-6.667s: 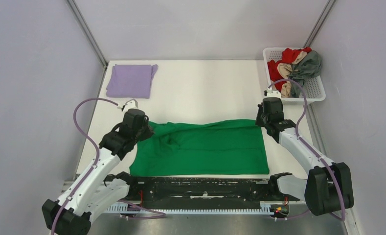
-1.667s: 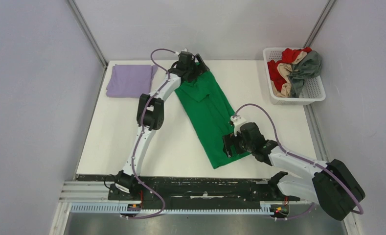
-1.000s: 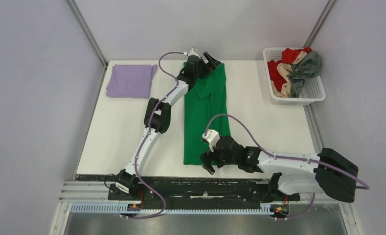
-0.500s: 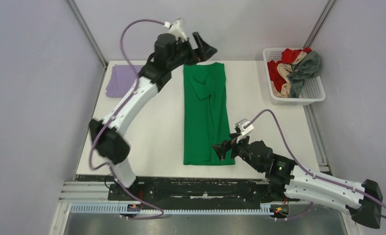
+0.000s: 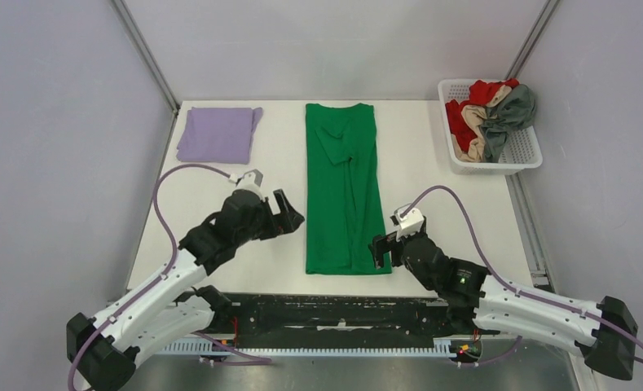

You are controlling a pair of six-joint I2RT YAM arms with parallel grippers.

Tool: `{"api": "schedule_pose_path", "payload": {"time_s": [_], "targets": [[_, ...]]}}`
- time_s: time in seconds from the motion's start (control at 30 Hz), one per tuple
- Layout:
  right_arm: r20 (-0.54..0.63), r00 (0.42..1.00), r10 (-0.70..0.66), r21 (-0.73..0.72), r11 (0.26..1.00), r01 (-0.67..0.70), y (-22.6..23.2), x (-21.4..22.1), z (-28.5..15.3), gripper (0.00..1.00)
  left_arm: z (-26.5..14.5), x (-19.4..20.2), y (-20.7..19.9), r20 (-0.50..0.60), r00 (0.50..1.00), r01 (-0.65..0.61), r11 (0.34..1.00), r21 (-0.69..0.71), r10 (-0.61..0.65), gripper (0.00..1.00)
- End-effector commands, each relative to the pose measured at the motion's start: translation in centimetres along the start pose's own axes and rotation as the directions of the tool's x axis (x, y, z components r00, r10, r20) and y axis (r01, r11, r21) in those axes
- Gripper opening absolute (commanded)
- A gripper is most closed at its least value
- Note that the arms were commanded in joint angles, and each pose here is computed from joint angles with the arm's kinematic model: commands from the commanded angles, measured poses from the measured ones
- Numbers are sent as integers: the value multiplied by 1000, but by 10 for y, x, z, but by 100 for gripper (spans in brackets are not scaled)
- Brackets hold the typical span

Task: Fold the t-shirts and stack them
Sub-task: Rotate the tshirt 90 degrees, then grab the bottom of the folded rectangular tshirt with both arms

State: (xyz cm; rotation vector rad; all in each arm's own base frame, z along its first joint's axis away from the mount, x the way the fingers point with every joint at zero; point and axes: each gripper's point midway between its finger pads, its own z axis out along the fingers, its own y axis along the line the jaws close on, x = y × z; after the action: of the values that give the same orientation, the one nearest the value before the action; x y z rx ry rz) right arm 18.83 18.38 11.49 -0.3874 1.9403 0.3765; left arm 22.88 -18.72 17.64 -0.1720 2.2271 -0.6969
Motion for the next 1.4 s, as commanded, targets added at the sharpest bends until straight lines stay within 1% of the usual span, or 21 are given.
{"api": "schedule_pose_path", "payload": {"time_s": [0.0,0.07,0.17,0.23,0.33,0.43,0.47,0.53,0.63,0.73,0.8,0.9,1.1,1.2,1.27,1.3,1.37], "targets": [[-45,998,-44,21,999,45,-4,7,2,98,-10,53,11,-133,984,123,992,8,-121,100],[-65,997,-50,26,998,51,-5,11,2,98,-10,86,17,-229,964,138,990,-1,-135,100],[-93,995,-40,28,999,43,-6,19,3,98,-11,119,29,-316,938,130,990,-62,-143,100],[-102,994,-33,25,999,36,-6,22,3,98,-11,130,36,-337,931,112,989,-93,-137,100],[-118,993,-24,20,999,26,-5,28,4,98,-6,135,45,-323,936,103,987,-124,-138,98],[-143,990,-15,19,1000,18,-5,36,5,98,4,137,32,-327,935,125,990,-65,-139,90],[-152,988,-14,23,1000,18,-6,39,5,98,6,140,22,-344,929,140,990,-24,-139,87],[-173,985,-1,31,1000,6,-7,45,6,98,14,149,22,-364,922,131,991,-36,-135,85],[-207,978,21,49,999,-11,-11,55,6,98,24,156,26,-380,917,94,992,-83,-119,76],[-248,967,53,66,997,-38,-18,67,5,98,34,156,30,-369,924,59,991,-118,-99,62],[-266,961,75,53,997,-63,-18,72,4,98,39,157,33,-363,926,59,989,-137,-106,58],[-277,956,94,46,995,-85,-21,77,2,98,44,159,29,-363,925,70,990,-120,-109,54],[-297,948,114,33,993,-109,-23,83,0,96,48,172,30,-397,912,58,991,-125,-103,39],[-323,942,85,-27,995,-99,-14,87,0,90,49,179,30,-420,903,37,991,-130,-89,26],[-351,935,60,-70,994,-90,-8,92,-2,83,50,183,33,-427,900,25,988,-151,-88,12],[-365,930,45,-87,993,-82,-6,95,-3,80,49,183,36,-426,901,21,987,-162,-88,4],[-390,920,27,-92,993,-68,-7,101,-5,75,48,183,40,-420,903,15,984,-178,-90,2]]}}
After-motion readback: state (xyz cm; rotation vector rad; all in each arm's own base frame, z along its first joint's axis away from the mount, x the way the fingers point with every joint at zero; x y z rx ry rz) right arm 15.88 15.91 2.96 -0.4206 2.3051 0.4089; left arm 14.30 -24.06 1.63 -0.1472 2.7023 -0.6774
